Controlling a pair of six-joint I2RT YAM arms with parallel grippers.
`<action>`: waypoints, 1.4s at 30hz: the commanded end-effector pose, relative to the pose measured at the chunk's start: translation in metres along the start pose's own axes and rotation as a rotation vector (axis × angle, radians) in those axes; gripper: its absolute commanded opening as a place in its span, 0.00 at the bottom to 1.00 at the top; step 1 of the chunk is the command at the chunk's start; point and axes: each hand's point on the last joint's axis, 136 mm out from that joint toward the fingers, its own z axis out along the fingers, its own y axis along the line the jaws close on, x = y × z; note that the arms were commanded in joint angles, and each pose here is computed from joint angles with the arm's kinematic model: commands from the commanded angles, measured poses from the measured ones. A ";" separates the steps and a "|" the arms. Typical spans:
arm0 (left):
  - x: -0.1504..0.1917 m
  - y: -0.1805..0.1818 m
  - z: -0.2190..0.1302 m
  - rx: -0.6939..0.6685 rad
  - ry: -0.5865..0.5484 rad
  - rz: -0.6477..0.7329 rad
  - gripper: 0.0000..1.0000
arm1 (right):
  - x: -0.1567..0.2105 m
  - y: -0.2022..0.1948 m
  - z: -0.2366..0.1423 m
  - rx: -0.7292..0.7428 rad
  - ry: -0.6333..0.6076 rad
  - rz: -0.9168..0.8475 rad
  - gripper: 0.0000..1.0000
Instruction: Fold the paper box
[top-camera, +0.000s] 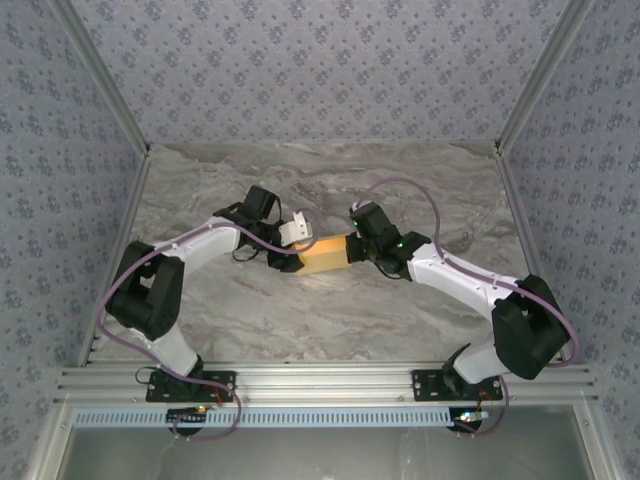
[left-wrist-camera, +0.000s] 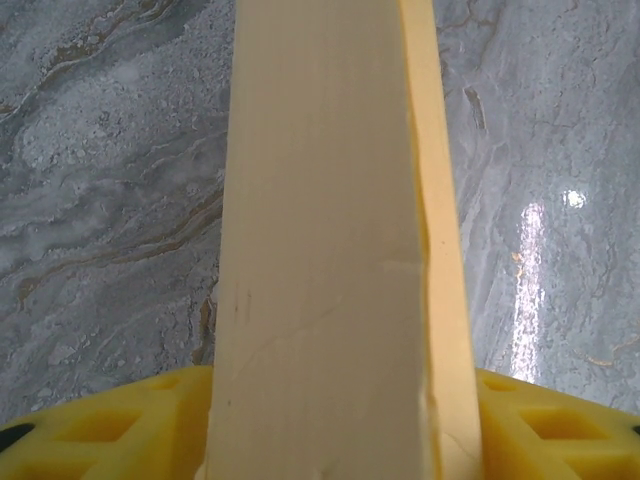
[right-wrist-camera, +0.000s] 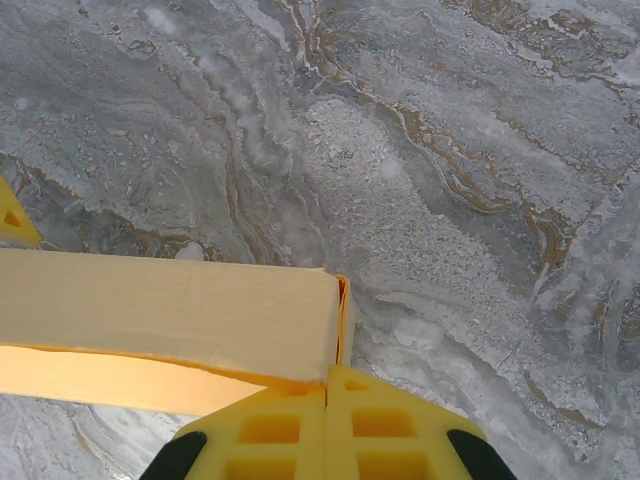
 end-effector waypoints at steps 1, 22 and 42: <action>-0.018 0.001 -0.018 -0.020 -0.071 -0.008 0.65 | -0.009 -0.002 -0.011 0.018 -0.017 -0.012 0.03; -0.006 0.004 -0.050 -0.349 -0.114 -0.409 0.36 | -0.012 -0.002 -0.014 0.023 -0.021 -0.021 0.03; -0.028 0.007 -0.051 -0.298 -0.192 -0.709 0.04 | -0.004 -0.001 -0.010 0.026 -0.016 -0.007 0.03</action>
